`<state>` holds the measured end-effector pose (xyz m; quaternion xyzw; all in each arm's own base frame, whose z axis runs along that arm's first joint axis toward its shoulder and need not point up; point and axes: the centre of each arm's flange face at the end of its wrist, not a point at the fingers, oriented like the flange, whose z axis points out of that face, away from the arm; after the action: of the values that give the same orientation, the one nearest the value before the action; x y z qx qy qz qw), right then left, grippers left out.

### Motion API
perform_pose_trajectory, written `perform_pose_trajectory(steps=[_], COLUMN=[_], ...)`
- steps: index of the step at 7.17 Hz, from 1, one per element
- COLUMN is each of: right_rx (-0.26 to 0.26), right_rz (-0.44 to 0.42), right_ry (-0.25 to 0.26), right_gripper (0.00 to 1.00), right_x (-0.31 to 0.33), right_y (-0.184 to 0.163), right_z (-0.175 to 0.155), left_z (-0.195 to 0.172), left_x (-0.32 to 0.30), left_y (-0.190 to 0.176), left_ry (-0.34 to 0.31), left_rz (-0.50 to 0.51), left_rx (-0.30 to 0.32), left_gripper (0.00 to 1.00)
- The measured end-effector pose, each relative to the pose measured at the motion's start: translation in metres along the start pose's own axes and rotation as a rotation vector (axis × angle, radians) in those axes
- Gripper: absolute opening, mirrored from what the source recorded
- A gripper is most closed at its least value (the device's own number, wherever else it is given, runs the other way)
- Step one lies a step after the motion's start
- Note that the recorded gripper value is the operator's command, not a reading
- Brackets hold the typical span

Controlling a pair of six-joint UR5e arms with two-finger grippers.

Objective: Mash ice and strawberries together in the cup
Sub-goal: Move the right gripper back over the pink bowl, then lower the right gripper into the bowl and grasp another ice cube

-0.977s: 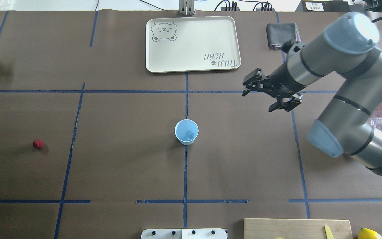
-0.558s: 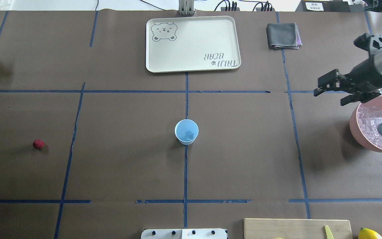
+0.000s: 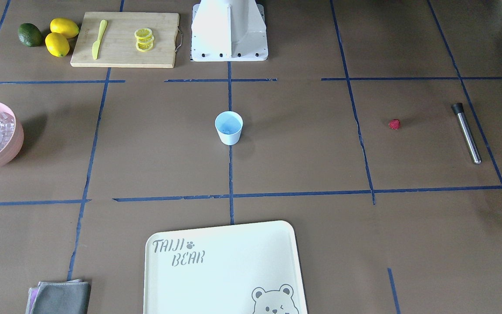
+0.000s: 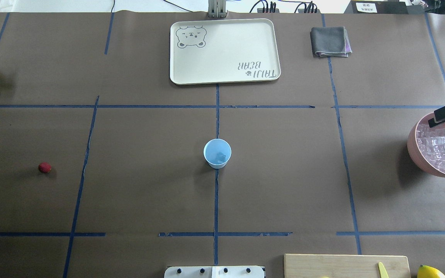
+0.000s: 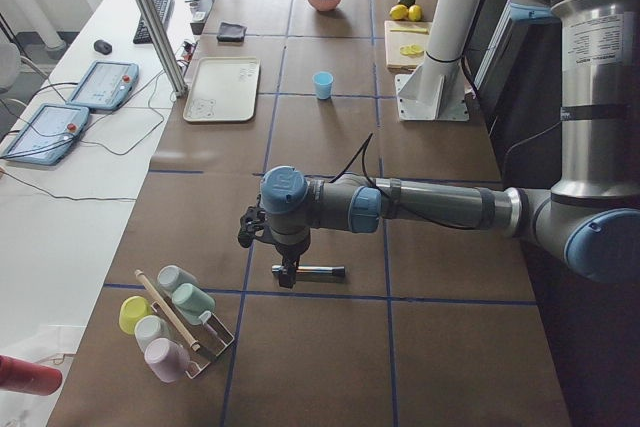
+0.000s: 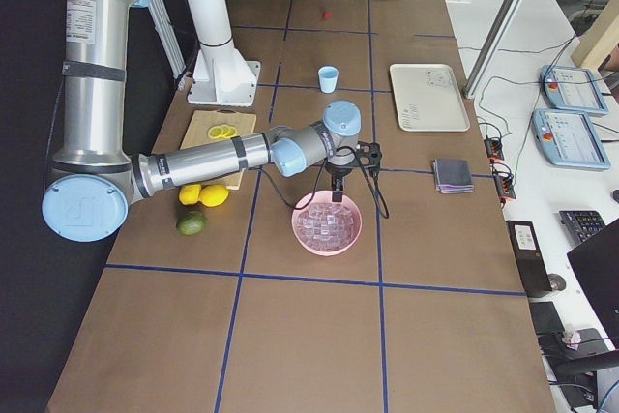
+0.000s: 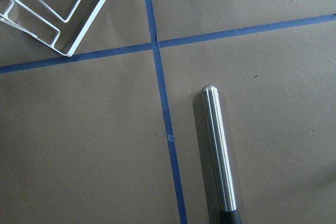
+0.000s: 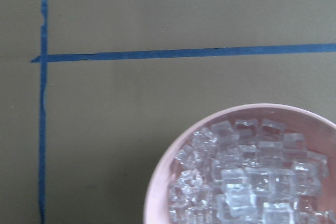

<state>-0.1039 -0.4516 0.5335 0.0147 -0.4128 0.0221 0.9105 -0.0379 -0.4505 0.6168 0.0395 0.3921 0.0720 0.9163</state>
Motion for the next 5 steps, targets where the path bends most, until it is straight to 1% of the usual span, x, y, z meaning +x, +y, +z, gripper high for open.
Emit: perform_pose_trajectory(steps=[1, 2, 3, 5], right_rx=[0.007, 0.011, 0.007, 0.008], right_rz=[0.011, 0.048, 0.134, 0.38], right_ry=[0.04, 0.071, 0.091, 0.107], right_gripper=[0.99, 0.99, 0.99, 0.99], right_x=[0.015, 0.026, 0.037, 0.048], right_y=[0.002, 0.002, 0.002, 0.002], right_z=[0.006, 0.012, 0.019, 0.029], left_z=[-0.001, -0.001, -0.002, -0.003], left_x=[0.001, 0.001, 0.002, 0.003], left_y=[0.0, 0.0, 0.0, 0.0], left_ry=[0.0, 0.0, 0.0, 0.0], left_rz=[0.002, 0.003, 0.004, 0.006], left_rx=[0.002, 0.003, 0.004, 0.006], left_gripper=[1.0, 1.0, 1.0, 1.0])
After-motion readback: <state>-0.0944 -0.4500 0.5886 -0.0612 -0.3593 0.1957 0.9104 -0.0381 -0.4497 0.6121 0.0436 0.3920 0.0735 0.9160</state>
